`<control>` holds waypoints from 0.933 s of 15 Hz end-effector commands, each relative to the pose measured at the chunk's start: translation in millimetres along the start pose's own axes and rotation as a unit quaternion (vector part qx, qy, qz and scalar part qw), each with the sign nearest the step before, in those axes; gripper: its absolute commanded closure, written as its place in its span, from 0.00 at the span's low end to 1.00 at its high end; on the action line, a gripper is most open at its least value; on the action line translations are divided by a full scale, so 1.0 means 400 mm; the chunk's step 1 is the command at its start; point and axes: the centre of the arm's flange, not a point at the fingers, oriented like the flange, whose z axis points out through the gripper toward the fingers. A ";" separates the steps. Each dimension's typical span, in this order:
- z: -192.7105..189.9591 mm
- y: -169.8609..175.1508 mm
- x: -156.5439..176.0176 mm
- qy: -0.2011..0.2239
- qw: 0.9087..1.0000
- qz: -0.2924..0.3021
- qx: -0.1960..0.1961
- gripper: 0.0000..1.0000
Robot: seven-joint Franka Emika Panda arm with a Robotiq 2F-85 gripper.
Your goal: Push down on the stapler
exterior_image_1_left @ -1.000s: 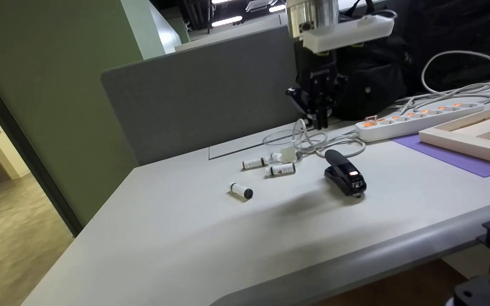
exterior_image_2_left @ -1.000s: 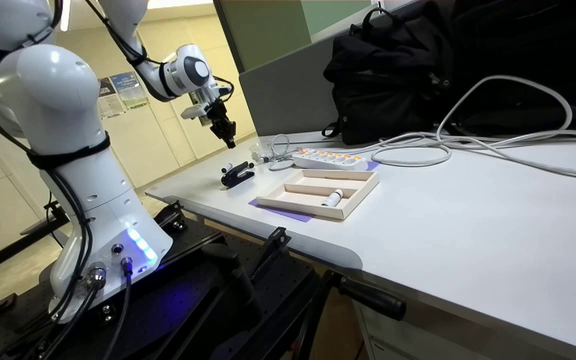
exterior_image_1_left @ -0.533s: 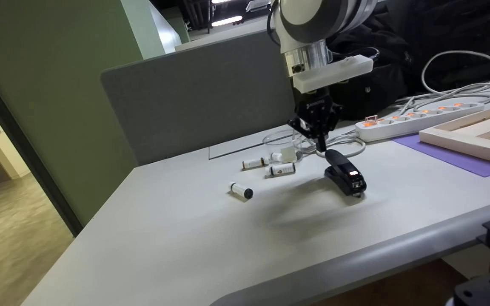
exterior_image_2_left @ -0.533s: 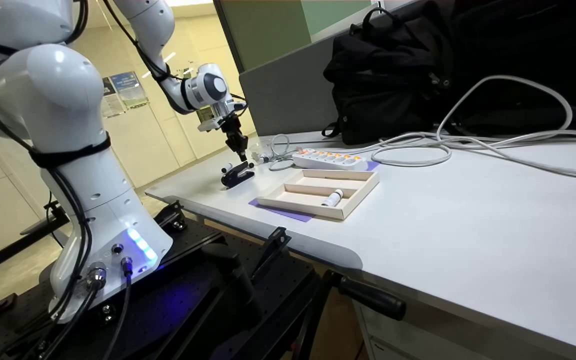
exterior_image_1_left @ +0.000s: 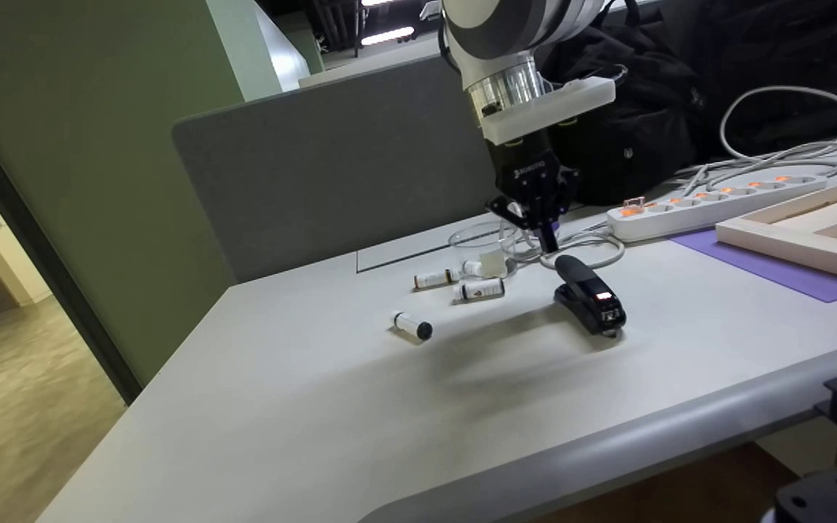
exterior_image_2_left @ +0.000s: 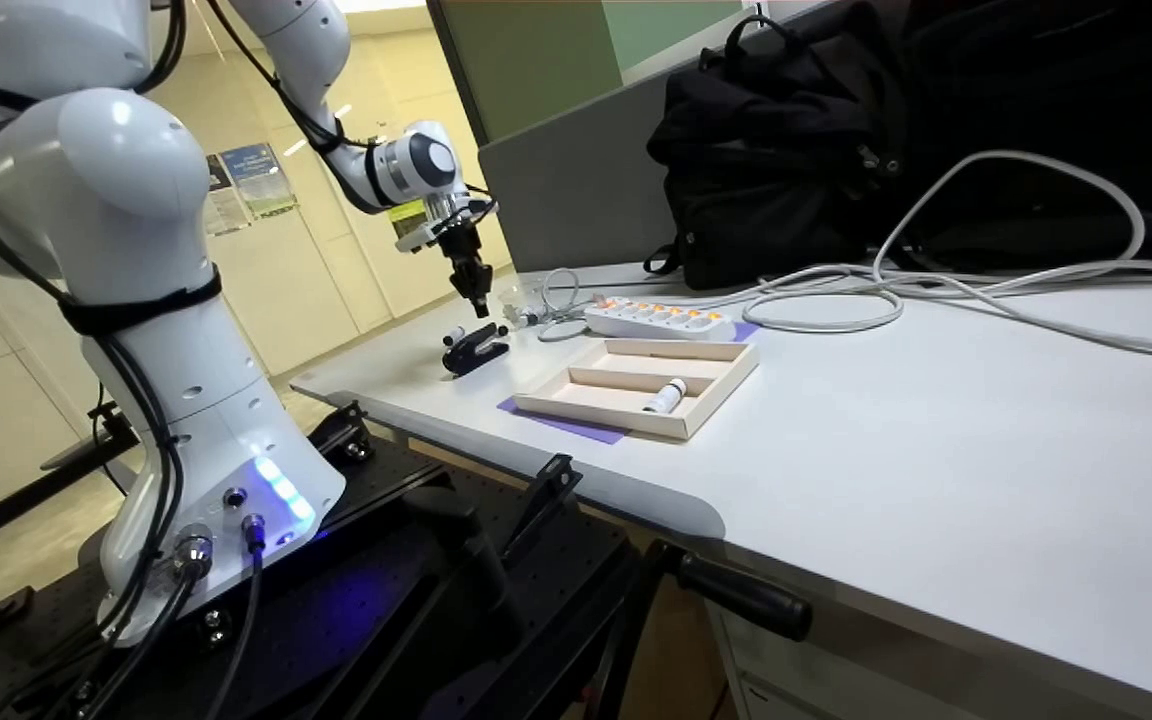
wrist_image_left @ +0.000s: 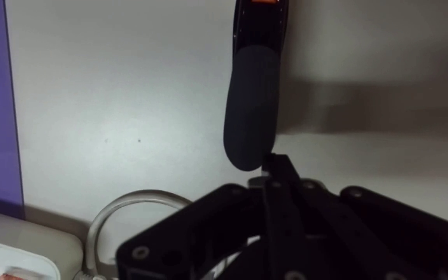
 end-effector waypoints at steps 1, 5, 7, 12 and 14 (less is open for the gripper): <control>-0.013 0.012 0.013 -0.017 0.999 0.021 -0.016 1.00; 0.015 0.021 -0.003 -0.045 0.998 0.022 -0.032 1.00; 0.032 0.024 -0.007 -0.056 0.998 0.021 -0.037 1.00; 0.110 0.039 -0.009 -0.064 0.997 0.006 -0.041 1.00; 0.134 0.041 -0.006 -0.076 0.996 -0.001 -0.043 1.00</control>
